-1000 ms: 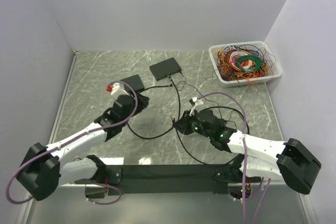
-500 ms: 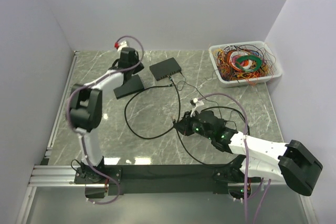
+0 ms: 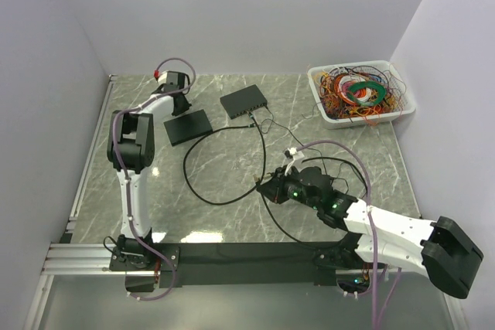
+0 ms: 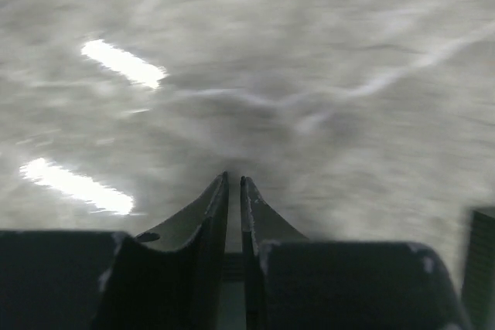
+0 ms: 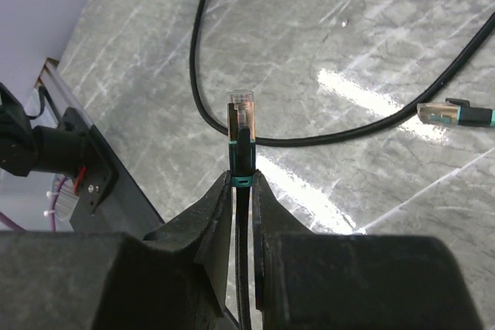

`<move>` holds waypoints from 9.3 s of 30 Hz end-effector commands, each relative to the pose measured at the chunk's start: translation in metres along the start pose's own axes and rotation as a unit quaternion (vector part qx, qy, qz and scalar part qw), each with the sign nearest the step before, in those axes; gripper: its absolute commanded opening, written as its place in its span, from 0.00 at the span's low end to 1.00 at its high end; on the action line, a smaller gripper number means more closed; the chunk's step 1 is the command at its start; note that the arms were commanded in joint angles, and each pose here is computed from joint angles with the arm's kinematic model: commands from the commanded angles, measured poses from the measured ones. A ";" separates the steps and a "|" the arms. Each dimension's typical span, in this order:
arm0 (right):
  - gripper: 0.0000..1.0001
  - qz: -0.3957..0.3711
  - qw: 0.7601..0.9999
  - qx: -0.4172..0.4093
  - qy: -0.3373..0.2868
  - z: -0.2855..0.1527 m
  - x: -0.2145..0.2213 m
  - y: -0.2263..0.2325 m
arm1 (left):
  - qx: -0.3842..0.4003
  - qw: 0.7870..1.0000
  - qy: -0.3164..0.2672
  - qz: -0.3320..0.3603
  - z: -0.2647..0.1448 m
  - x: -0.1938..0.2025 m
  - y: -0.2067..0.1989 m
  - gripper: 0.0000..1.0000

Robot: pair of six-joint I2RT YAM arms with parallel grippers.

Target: Insert the plug into the switch port

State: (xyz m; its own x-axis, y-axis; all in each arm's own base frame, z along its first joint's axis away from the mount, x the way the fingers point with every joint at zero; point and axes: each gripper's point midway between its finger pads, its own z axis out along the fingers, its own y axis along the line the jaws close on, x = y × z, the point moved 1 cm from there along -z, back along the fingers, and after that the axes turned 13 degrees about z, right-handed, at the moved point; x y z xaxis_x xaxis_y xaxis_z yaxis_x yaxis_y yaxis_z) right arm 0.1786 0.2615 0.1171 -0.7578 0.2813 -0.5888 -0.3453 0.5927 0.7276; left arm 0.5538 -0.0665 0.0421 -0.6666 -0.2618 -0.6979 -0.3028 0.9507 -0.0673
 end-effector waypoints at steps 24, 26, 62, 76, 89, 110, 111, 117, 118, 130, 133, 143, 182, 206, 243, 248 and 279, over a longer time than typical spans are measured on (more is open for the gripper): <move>0.00 0.002 0.999 -0.015 -0.034 -0.032 -0.010 0.014 | 0.042 0.997 0.060 0.039 -0.144 0.157 -0.002 0.03; 0.00 0.003 0.999 -0.014 -0.031 -0.031 -0.007 0.013 | 0.054 0.996 0.053 0.046 -0.155 0.162 -0.010 0.04; 0.00 0.060 0.991 0.049 0.110 0.101 0.070 -0.016 | 0.080 0.994 -0.079 -0.012 -0.263 0.121 0.053 0.19; 0.00 0.120 0.966 0.226 -0.025 0.073 -0.050 -0.117 | 0.098 0.992 -0.075 -0.018 -0.260 0.124 0.046 0.19; 0.00 0.058 0.989 0.137 -0.002 0.104 -0.076 -0.057 | 0.121 0.990 -0.068 -0.018 -0.194 0.104 0.031 0.20; 0.00 0.047 0.984 0.157 0.071 0.177 -0.013 -0.048 | 0.174 0.985 -0.012 0.011 -0.119 0.108 -0.013 0.15; 0.00 0.048 0.984 0.155 0.071 0.179 -0.011 -0.046 | 0.181 0.983 -0.014 0.014 -0.118 0.105 -0.017 0.15; 0.00 0.042 0.987 0.130 0.088 0.184 0.011 -0.017 | 0.209 0.977 0.015 0.040 -0.109 0.119 -0.028 0.15; 0.00 0.039 0.988 0.123 0.090 0.184 0.014 -0.009 | 0.209 0.977 0.022 0.042 -0.109 0.122 -0.028 0.15; 0.00 -0.007 0.989 0.116 0.096 0.156 0.046 0.029 | 0.191 0.981 0.022 0.039 -0.138 0.126 -0.008 0.16; 0.00 -0.032 0.985 0.144 0.087 0.143 0.040 0.019 | 0.178 0.983 0.021 0.047 -0.141 0.125 -0.001 0.16; 0.00 -0.116 0.968 0.183 0.130 0.123 0.042 0.025 | 0.226 0.974 -0.031 0.015 -0.152 0.115 -0.012 0.22; 0.00 -0.225 0.912 0.272 0.207 0.163 0.053 0.010 | 0.366 0.927 -0.051 -0.064 -0.164 0.135 -0.001 0.40; 0.00 -0.221 0.920 0.256 0.198 0.176 0.041 0.033 | 0.372 0.927 -0.025 -0.041 -0.156 0.150 -0.010 0.41; 0.00 -0.238 0.921 0.297 0.087 0.192 0.013 0.034 | 0.345 0.938 0.033 -0.014 -0.145 0.176 -0.020 0.40; 0.00 -0.248 0.916 0.304 0.085 0.199 0.011 0.032 | 0.349 0.936 0.039 -0.008 -0.145 0.179 -0.022 0.39; 0.00 -0.228 0.935 0.271 0.032 0.204 -0.032 0.063 | 0.362 0.931 0.052 0.012 -0.149 0.190 -0.032 0.34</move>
State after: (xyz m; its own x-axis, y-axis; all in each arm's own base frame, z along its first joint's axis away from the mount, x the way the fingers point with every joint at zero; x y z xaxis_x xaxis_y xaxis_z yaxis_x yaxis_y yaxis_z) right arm 0.2375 0.4063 0.0340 -0.7540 -0.3471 -0.5577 -0.3913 0.9193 -0.0431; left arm 0.3718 -0.1465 0.0418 -0.6167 -0.2956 -0.7296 0.1841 0.8470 -0.4988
